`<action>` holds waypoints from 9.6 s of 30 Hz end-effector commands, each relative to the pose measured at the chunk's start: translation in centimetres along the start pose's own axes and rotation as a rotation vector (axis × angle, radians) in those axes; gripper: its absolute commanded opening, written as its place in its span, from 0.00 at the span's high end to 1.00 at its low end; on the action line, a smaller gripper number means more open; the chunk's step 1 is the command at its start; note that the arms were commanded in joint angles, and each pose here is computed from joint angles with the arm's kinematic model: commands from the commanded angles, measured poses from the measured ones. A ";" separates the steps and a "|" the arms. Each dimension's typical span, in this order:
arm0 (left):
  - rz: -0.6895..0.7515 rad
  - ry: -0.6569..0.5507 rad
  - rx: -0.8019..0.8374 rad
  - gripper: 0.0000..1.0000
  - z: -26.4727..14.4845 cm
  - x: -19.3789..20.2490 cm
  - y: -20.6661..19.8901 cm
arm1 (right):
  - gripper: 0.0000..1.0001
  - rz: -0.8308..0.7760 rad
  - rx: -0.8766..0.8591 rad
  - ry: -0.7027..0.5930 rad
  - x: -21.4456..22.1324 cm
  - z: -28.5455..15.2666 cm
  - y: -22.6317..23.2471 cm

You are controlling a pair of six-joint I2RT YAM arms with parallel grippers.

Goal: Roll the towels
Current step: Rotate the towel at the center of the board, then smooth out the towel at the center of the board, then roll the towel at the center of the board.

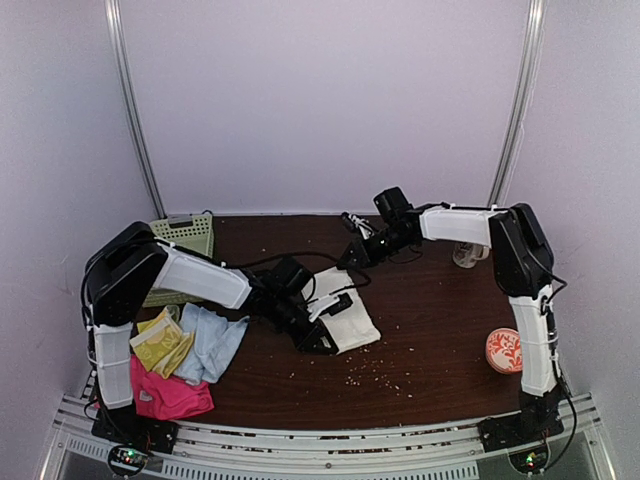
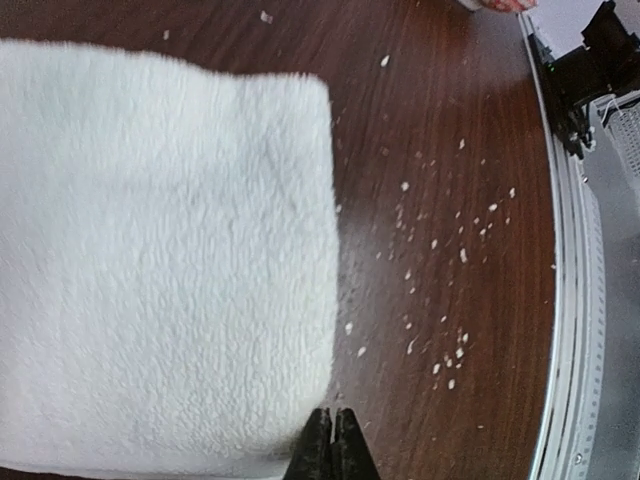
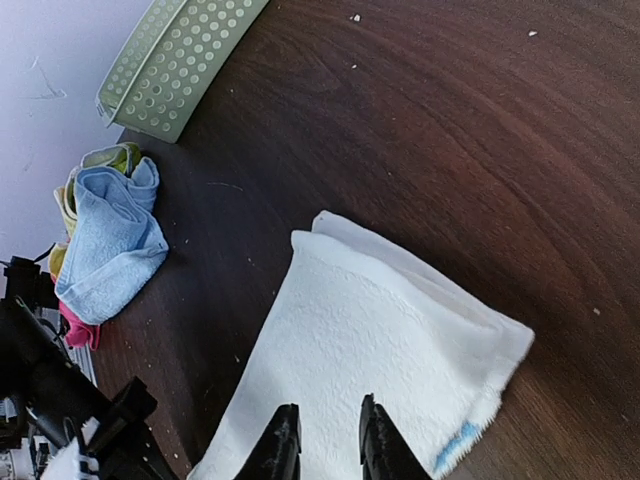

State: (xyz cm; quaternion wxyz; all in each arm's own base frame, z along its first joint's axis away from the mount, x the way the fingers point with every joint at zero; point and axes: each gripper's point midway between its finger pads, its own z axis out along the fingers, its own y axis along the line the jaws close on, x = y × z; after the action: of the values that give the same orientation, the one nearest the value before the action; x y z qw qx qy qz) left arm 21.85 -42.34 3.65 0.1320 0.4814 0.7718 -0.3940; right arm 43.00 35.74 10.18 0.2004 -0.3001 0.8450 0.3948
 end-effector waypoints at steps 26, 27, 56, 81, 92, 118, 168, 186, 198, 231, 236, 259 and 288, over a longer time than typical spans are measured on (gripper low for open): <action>0.213 -0.259 -0.134 1.00 -6.4 -7.7 -1.2 | 0.75 -0.071 0.087 -0.061 0.0 -4.1 0.4; 0.212 -0.272 -0.126 1.00 -6.2 -7.7 -1.1 | 0.75 -0.067 0.098 -0.058 0.5 -4.1 0.2; 0.183 -0.253 -0.062 1.00 -1.0 -8.5 -2.0 | 0.79 -0.112 0.048 0.054 1.2 -2.7 -0.2; 0.220 -0.277 0.012 0.92 2.8 -13.7 -4.6 | 0.72 -0.160 0.237 -0.061 2.2 -17.7 0.3; 0.345 -0.332 -0.736 0.74 -11.6 -12.4 -1.7 | 0.54 -0.482 0.242 0.026 8.6 -20.5 4.2; 0.337 -0.121 -0.489 0.42 -7.5 1.7 -3.6 | 0.50 -0.951 0.317 0.428 17.8 -1.7 5.5; 0.876 -0.075 -0.578 0.54 3.5 -1.5 -4.1 | 1.00 -0.536 -0.229 0.676 22.5 -0.8 7.5; 0.893 -0.017 -0.620 0.62 3.8 -1.0 -2.5 | 1.00 -0.521 -0.239 0.686 22.7 -0.8 7.4; 0.876 -0.030 -0.684 0.68 3.7 -1.9 -1.7 | 1.00 -0.516 -0.275 0.692 22.8 -1.1 7.9; 0.152 0.088 0.134 1.00 5.9 -1.4 -3.1 | 0.66 -0.411 0.204 0.056 10.1 -19.4 4.2; -0.072 0.093 0.226 1.00 5.6 -0.6 -2.5 | 0.69 -0.562 0.225 0.040 12.8 -19.9 5.8; -0.391 0.118 0.200 0.98 7.4 1.0 0.8 | 0.66 -1.098 0.218 0.401 20.1 -3.2 9.6; -0.240 -0.242 -0.286 0.58 -6.1 -1.2 5.9 | 0.97 -0.820 -0.092 0.696 27.9 -2.3 9.3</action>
State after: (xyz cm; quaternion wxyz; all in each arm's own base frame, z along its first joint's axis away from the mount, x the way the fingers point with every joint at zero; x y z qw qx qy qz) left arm 25.15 -39.81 4.21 0.1455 0.3453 0.8413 -0.3895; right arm 20.40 31.58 2.61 0.1772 -0.7560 0.6187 0.1195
